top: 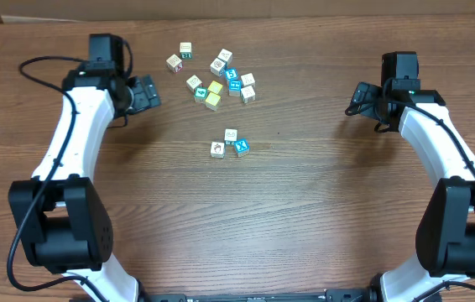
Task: Form a circle
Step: 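Raise the left gripper and retract it to the left side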
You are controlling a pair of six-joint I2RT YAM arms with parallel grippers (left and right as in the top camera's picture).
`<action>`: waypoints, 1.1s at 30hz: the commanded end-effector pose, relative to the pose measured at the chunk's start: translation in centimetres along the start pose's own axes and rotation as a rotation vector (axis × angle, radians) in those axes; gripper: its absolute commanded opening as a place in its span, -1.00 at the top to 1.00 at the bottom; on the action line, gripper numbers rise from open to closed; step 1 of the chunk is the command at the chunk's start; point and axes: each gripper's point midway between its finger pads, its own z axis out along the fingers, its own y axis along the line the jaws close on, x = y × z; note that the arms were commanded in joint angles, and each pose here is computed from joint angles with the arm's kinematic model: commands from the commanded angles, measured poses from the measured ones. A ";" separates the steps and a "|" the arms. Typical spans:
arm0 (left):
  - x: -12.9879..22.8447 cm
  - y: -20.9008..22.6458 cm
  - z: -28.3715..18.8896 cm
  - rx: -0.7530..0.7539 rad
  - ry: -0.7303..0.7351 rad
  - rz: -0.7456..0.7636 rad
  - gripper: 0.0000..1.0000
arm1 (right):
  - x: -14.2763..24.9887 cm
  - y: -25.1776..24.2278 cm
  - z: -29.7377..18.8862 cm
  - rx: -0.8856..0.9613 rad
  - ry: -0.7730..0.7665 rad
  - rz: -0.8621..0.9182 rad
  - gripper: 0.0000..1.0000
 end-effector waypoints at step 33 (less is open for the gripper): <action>0.5 -1.6 1.5 -0.039 0.001 0.055 -0.99 | -0.8 -0.1 -0.6 0.000 -0.027 0.008 -1.00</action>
